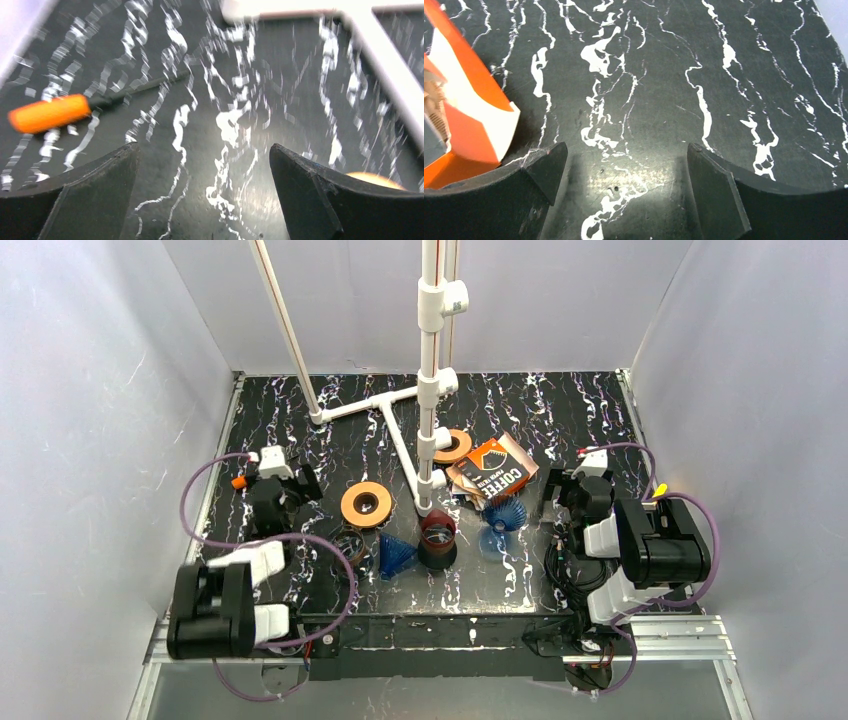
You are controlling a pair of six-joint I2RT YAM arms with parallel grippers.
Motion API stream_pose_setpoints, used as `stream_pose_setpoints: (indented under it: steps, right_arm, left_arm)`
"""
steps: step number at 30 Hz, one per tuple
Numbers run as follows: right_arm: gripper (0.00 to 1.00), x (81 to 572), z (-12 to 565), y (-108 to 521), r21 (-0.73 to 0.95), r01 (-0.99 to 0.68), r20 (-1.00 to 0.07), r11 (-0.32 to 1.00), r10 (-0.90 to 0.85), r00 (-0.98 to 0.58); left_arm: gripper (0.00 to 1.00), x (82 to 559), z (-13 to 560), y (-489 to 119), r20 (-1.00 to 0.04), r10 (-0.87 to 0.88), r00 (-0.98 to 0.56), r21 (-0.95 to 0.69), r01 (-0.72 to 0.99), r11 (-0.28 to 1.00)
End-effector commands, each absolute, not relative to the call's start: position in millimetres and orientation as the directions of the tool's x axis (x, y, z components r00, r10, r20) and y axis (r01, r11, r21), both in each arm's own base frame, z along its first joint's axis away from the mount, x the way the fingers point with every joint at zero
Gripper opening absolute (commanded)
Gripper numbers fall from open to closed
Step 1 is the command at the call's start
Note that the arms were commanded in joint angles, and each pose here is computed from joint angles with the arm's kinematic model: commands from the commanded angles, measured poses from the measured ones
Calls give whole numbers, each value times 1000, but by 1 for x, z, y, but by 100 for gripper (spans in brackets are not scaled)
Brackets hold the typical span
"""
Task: Place the coffee filter in the dripper
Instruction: Pick up the dripper holder from the center of the board.
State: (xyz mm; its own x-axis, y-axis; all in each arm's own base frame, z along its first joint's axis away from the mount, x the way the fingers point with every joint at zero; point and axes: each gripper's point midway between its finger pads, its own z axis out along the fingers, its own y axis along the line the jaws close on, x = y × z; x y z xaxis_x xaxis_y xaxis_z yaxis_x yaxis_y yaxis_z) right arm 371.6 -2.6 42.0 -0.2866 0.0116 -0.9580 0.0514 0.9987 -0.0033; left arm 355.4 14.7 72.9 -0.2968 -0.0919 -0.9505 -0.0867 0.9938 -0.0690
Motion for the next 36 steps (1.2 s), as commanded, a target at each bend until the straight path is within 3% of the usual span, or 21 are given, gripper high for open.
stream_pose_setpoints:
  steps: [1, 5, 7, 13, 20, 26, 36]
  right_arm:
    - [98, 390, 72, -25, -18, 190, -961, 982, 35, -274]
    - [98, 383, 92, -66, 76, 536, -926, 841, 259, -275]
    - [98, 380, 99, -69, 117, 591, -898, 798, 339, -280]
    - [98, 408, 137, -41, 305, 535, -836, 788, 491, -246]
    - [98, 401, 134, -41, 194, 651, -714, 734, 560, -420]
    - [98, 386, 99, -20, 129, 614, -563, 779, 567, -601]
    - [98, 372, 117, 32, 357, 411, -493, 839, 543, -680]
  left_arm:
    - [99, 336, 133, 54, -961, -251, -118, -193, -362, 912]
    - [99, 312, 161, 51, -934, -336, -118, -267, -390, 881]
    - [100, 302, 177, 43, -910, -392, -138, -317, -377, 870]
    - [99, 268, 178, 29, -791, -494, -361, -313, -455, 834]
    - [99, 238, 176, 3, -589, -524, -615, -271, -460, 846]
    - [99, 223, 168, -33, -407, -583, -703, -384, -448, 807]
    - [99, 219, 154, -65, -200, -630, -750, -478, -487, 731]
